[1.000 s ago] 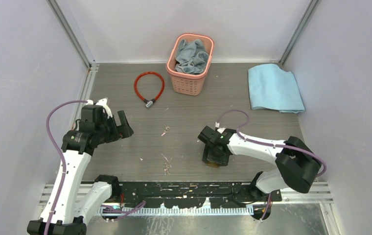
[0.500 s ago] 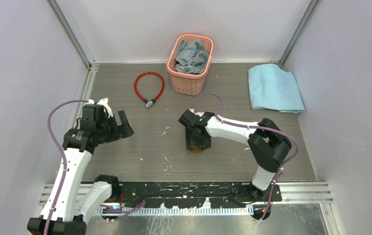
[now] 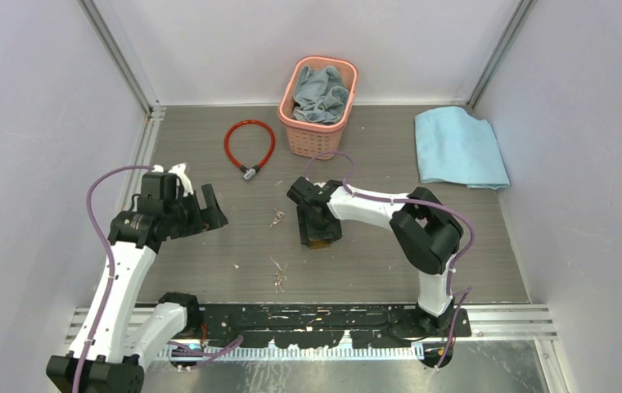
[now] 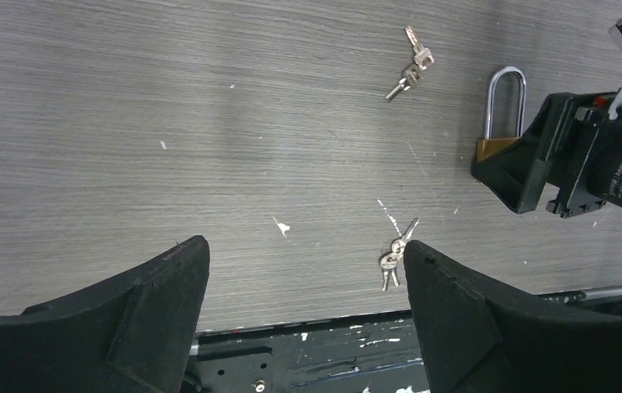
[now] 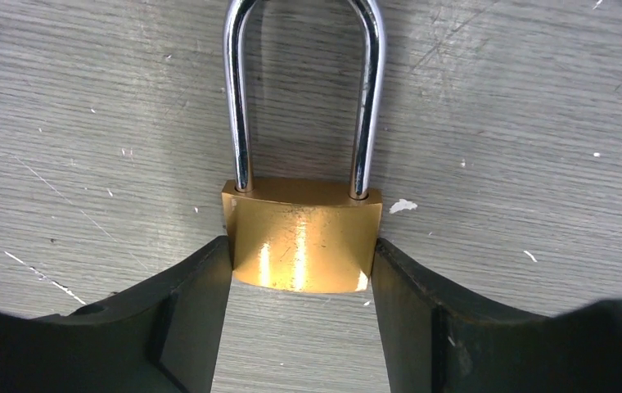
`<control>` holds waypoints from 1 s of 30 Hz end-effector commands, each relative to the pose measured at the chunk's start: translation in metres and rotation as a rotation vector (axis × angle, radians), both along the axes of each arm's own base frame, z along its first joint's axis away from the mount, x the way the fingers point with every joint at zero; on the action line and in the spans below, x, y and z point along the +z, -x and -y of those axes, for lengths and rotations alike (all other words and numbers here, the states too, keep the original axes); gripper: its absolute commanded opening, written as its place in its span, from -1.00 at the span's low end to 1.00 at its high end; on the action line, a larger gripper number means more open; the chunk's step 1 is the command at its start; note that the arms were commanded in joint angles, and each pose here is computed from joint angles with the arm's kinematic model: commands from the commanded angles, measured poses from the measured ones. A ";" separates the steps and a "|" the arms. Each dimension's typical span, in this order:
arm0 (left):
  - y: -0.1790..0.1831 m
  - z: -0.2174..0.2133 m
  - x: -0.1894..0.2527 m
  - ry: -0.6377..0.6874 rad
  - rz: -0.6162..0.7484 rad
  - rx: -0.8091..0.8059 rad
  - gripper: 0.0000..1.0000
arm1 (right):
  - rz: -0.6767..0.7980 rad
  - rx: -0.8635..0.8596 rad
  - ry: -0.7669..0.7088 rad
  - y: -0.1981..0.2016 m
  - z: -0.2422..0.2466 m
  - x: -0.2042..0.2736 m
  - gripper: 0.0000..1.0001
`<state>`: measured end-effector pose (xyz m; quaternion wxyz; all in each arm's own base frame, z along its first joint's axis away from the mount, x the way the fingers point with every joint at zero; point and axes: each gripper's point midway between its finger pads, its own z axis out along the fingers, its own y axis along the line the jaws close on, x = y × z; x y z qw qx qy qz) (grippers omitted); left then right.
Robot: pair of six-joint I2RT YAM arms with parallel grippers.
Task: Unlock with the key
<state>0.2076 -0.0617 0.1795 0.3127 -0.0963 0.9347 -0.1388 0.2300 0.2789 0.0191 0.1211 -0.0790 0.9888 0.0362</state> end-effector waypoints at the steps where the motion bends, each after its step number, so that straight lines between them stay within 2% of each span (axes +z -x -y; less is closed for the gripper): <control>1: -0.009 0.025 0.005 0.073 0.038 -0.111 0.75 | 0.024 -0.013 -0.016 -0.011 0.003 0.009 0.39; 5: -0.003 0.051 -0.006 0.061 -0.019 -0.211 0.71 | 0.026 -0.042 -0.043 -0.016 0.008 0.017 0.82; 8: 0.003 0.071 -0.015 -0.002 -0.031 -0.272 0.70 | 0.048 -0.050 -0.066 -0.020 0.010 0.029 0.99; 11: 0.009 0.086 -0.022 -0.071 -0.008 -0.307 0.68 | 0.076 -0.055 -0.091 -0.023 0.016 0.042 0.99; 15: 0.021 0.102 -0.031 -0.095 0.005 -0.348 0.64 | 0.140 -0.072 -0.139 -0.025 0.028 0.064 0.99; 22: 0.052 0.137 -0.055 0.077 -0.007 -0.461 0.63 | 0.250 -0.084 -0.269 -0.020 0.046 0.095 1.00; 27: 0.069 0.146 -0.080 0.096 -0.028 -0.483 0.49 | 0.271 -0.066 -0.287 -0.009 0.056 0.102 1.00; 30: 0.074 0.149 -0.090 0.046 -0.007 -0.499 0.42 | 0.292 -0.060 -0.319 -0.005 0.057 0.104 0.99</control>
